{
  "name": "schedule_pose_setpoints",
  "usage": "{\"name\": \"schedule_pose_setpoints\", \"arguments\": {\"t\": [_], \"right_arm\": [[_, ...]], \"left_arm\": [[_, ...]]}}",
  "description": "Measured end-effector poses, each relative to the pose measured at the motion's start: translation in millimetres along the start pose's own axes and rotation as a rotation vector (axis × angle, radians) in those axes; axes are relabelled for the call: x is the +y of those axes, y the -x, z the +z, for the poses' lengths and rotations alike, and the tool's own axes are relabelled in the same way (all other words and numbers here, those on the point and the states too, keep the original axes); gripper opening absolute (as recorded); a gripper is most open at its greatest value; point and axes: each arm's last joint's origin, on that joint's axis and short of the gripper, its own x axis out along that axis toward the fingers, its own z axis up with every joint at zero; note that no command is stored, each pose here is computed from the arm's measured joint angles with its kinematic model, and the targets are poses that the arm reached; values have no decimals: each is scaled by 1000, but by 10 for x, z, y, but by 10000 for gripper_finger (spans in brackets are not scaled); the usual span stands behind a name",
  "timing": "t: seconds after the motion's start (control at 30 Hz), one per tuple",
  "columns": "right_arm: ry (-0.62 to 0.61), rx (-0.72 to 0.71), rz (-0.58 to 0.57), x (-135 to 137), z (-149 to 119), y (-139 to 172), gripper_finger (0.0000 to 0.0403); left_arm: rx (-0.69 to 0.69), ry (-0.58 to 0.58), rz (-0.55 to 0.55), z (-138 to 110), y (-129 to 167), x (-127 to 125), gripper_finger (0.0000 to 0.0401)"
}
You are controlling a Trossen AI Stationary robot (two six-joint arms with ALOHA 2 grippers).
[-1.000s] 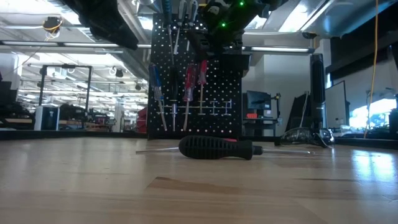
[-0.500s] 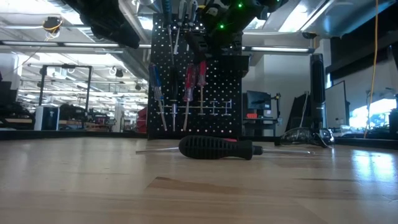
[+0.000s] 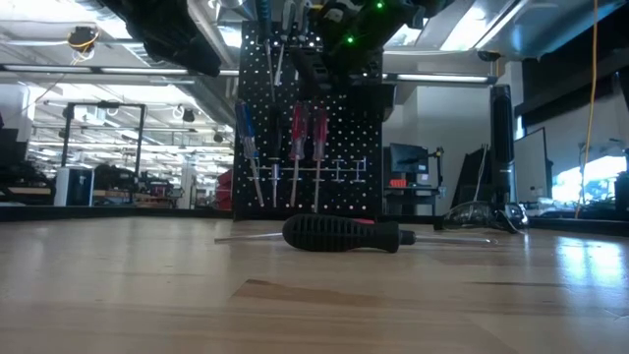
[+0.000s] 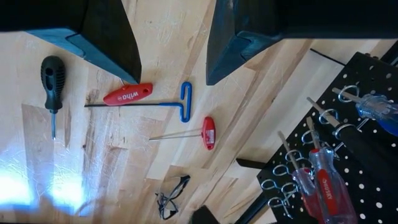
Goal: Hang tools onto peg board
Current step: Hang the red allen wrench on the peg board
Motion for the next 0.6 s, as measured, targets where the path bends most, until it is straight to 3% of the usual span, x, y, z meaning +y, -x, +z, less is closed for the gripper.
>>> {"name": "schedule_pose_setpoints", "arguments": {"t": [0.27,0.6], "right_arm": [[61,-45,37,163,97,357,221],[123,-39,160,383,56,577,221]], "left_arm": [[0,-1,0,0,0,0,170],[0,-3,-11,-4,9,-16,170]]}}
